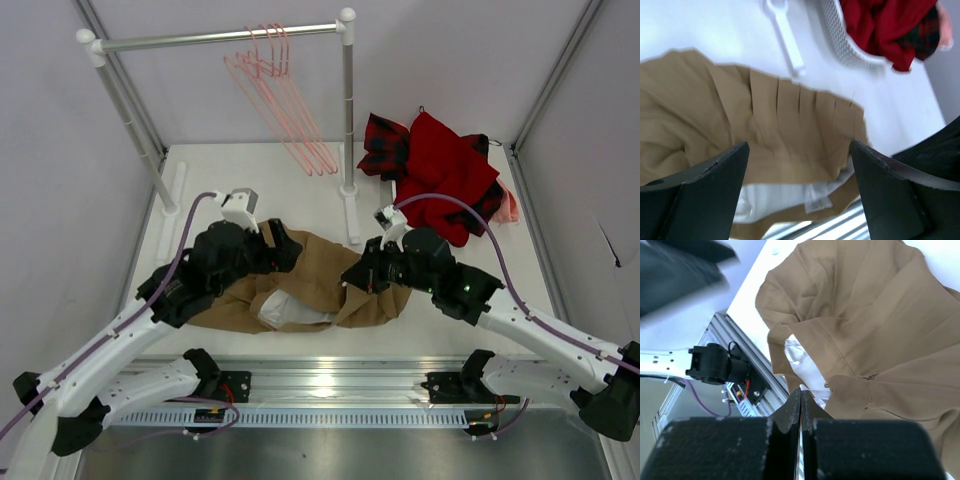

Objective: Place the skirt on the hanger

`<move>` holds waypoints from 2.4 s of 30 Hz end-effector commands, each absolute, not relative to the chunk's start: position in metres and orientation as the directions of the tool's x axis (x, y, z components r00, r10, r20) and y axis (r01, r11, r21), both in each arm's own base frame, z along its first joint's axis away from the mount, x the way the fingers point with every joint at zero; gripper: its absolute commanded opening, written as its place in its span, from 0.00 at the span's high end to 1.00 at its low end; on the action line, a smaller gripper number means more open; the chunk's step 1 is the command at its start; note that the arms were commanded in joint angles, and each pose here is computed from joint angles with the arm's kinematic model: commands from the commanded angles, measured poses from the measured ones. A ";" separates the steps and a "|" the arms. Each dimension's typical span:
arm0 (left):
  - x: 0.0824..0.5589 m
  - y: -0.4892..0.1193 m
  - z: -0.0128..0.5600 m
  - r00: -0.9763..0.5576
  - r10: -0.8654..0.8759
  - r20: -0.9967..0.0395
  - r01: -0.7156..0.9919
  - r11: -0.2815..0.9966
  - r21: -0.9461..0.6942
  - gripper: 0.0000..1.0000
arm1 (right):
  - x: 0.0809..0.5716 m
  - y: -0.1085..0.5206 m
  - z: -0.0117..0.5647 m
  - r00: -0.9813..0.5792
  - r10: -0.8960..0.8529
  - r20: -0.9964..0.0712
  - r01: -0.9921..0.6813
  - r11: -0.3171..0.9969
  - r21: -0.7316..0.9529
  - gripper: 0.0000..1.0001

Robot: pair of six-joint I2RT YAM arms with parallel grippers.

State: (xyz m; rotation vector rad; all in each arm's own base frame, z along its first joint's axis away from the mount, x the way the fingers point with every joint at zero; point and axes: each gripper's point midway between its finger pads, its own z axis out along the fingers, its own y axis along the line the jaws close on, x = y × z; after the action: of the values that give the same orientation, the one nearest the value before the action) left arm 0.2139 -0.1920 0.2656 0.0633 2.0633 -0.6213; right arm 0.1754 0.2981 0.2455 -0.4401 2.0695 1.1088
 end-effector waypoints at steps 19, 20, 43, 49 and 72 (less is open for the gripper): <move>0.404 -0.157 0.438 -0.184 -0.355 -0.917 -0.157 0.931 -0.329 0.19 | 0.190 0.260 0.248 -0.651 0.230 -0.723 -0.467 0.630 0.621 1.00; 0.407 -0.153 0.444 -0.164 -0.356 -0.920 -0.181 0.928 -0.326 0.20 | 0.190 0.260 0.249 -0.649 0.233 -0.725 -0.469 0.628 0.621 1.00; 0.454 -0.152 0.423 -0.121 -0.328 -0.937 -0.245 0.924 -0.292 0.26 | 0.199 0.258 0.257 -0.631 0.240 -0.738 -0.475 0.632 0.612 1.00; 0.464 -0.155 0.407 -0.144 -0.301 -0.943 -0.265 0.930 -0.256 0.28 | 0.200 0.259 0.258 -0.634 0.235 -0.737 -0.478 0.630 0.612 1.00; 0.475 -0.115 0.393 -0.089 -0.128 -0.988 -0.354 0.931 -0.089 0.56 | 0.207 0.259 0.262 -0.625 0.246 -0.741 -0.475 0.634 0.611 1.00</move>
State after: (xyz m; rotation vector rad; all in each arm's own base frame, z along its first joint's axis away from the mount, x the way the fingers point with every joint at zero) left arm 0.4826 -0.1317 0.3591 -0.3622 1.7589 0.2112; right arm 0.1992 0.2534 0.2311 -0.1673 2.0859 1.0147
